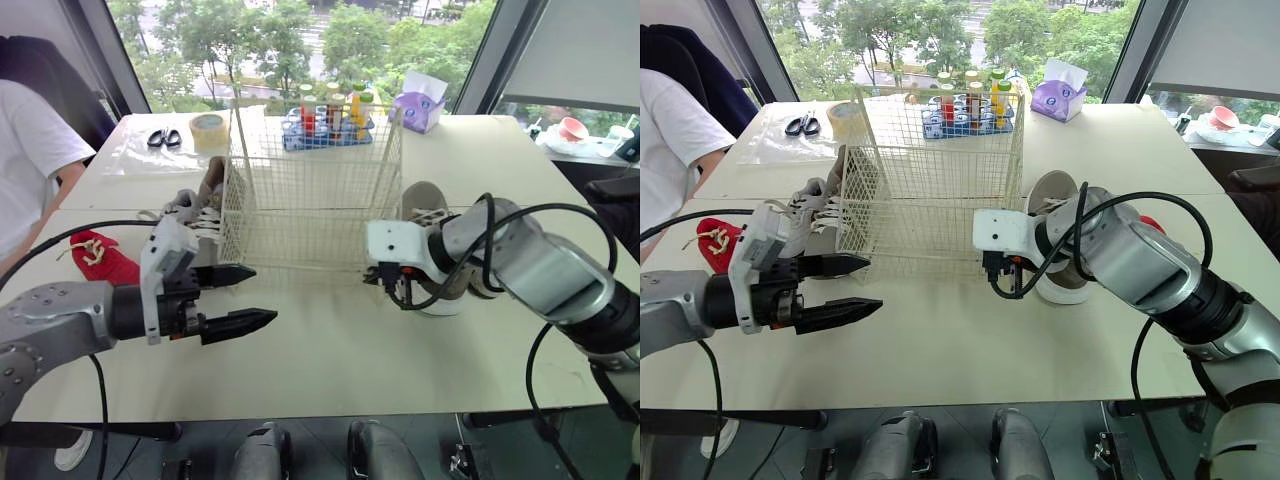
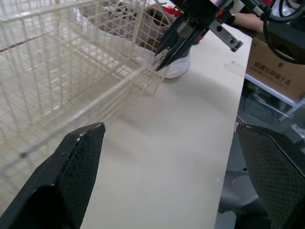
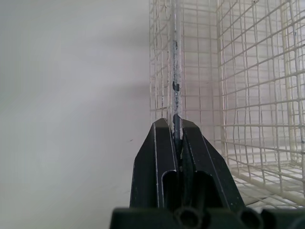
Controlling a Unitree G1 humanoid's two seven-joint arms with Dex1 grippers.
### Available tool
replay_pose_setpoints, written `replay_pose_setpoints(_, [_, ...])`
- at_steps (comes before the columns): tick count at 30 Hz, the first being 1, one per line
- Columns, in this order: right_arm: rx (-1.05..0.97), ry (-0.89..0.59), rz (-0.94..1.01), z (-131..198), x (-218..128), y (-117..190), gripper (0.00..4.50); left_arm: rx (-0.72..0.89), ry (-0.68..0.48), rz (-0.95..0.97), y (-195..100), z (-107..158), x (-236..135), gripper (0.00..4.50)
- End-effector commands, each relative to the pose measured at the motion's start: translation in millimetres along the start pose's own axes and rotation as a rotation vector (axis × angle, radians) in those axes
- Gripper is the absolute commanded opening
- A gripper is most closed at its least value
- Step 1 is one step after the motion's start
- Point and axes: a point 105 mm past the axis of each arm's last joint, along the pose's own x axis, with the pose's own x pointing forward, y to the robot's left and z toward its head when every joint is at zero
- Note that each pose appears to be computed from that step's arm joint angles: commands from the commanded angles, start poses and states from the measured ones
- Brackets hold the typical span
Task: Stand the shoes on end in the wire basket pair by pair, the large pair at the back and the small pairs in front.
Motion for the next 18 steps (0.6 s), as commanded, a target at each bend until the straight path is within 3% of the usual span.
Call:
replay_pose_setpoints(1, [-0.008, 0.031, -0.124, -6.0, -5.2, -27.5, 0.01, 0.039, -0.011, -0.009, -0.2, 7.9, 0.4, 4.50])
replay_pose_setpoints(10, [-0.042, 0.050, -0.152, -17.4, -4.8, -47.2, 0.01, 0.038, -0.003, -0.012, -2.3, 6.4, 2.7, 4.50])
replay_pose_setpoints(18, [-0.103, 0.016, -0.092, -17.0, -2.7, -46.2, 0.01, 0.031, -0.011, -0.015, -3.7, 4.7, 5.4, 4.50])
